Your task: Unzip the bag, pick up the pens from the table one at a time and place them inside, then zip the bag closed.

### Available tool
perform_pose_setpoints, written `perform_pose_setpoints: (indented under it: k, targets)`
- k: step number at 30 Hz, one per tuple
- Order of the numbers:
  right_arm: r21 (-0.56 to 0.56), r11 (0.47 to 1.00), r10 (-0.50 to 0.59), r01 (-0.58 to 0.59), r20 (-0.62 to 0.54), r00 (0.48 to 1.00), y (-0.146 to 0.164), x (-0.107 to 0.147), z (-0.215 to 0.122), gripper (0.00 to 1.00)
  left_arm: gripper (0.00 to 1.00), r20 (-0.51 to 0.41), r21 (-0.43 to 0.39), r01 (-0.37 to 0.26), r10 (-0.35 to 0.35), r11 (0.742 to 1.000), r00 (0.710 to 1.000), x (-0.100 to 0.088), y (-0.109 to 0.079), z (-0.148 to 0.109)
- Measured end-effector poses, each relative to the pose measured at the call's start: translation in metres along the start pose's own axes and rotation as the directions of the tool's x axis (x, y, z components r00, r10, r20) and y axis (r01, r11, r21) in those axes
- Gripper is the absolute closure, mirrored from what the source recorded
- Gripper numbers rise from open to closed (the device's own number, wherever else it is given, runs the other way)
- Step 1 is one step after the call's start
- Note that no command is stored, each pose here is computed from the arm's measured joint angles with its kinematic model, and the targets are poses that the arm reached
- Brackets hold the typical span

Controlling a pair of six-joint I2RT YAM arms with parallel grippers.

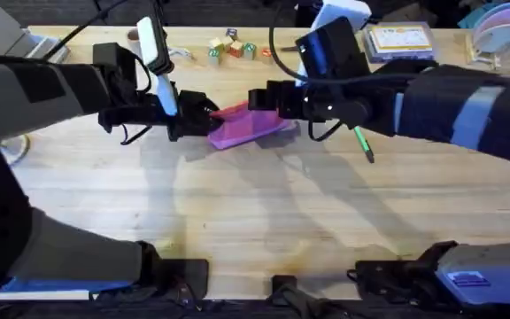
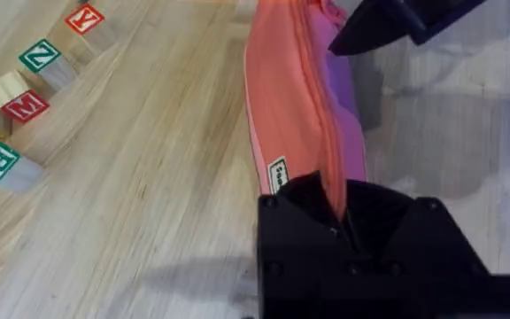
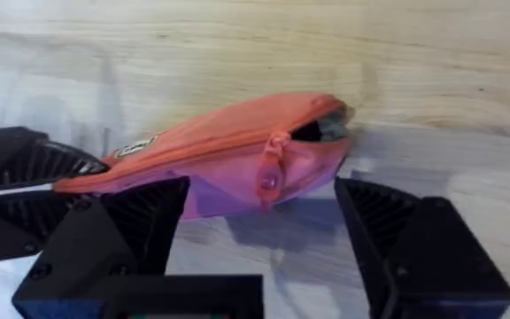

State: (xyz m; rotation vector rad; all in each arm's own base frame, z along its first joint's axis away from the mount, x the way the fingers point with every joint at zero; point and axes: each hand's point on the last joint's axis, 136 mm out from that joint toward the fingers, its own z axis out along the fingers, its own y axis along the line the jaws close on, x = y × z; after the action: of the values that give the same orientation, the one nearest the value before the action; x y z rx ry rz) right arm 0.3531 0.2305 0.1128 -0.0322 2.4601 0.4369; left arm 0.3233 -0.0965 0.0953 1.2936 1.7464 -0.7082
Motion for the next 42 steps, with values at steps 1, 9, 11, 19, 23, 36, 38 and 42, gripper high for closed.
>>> perform_pose_setpoints:
  k: [1, 9, 11, 19, 23, 36, 38, 42]
  targets:
    - [0.009, 1.0, -0.001, 0.001, 0.001, 1.0, -0.002, 0.0, 0.001, 0.007, 0.957, 0.0, 0.0, 0.0, 0.0, 1.0, 1.0, 0.0, 0.0, 0.0]
    - [0.043, 0.999, 0.0, -0.001, 0.026, 1.0, -0.007, -0.004, 0.002, 0.254, 0.958, 0.0, 0.0, 0.0, 0.0, 1.0, 1.0, 0.0, 0.0, 0.0]
    - [0.052, 0.999, -0.001, -0.001, 0.031, 1.0, -0.009, -0.005, 0.002, 0.3, 0.958, 0.0, 0.0, 0.0, 0.0, 1.0, 1.0, 0.0, 0.0, 0.0]
    - [0.058, 0.998, 0.001, -0.002, 0.028, 1.0, -0.01, -0.004, 0.006, 0.431, 0.958, 0.0, 0.0, -0.001, 0.001, 1.0, 1.0, 0.0, 0.0, 0.0]
    - [0.063, 0.998, 0.03, -0.031, 0.02, 0.999, -0.011, -0.001, 0.01, 0.59, 0.958, 0.0, 0.0, -0.001, 0.001, 1.0, 1.0, 0.0, 0.0, 0.0]
    - [0.063, 0.996, 0.054, -0.055, 0.022, 0.998, -0.011, -0.001, 0.01, 0.757, 0.958, 0.0, 0.0, -0.001, 0.001, 1.0, 1.0, 0.0, 0.0, 0.0]
    - [0.063, 0.996, 0.054, -0.056, 0.022, 0.998, -0.011, -0.001, 0.01, 0.781, 0.958, 0.0, 0.0, -0.001, 0.001, 1.0, 1.0, 0.0, 0.0, 0.0]
    - [0.065, 0.996, 0.055, -0.056, 0.022, 0.998, -0.012, -0.001, 0.01, 0.826, 0.958, 0.0, 0.0, -0.001, 0.001, 1.0, 1.0, 0.0, 0.0, 0.0]
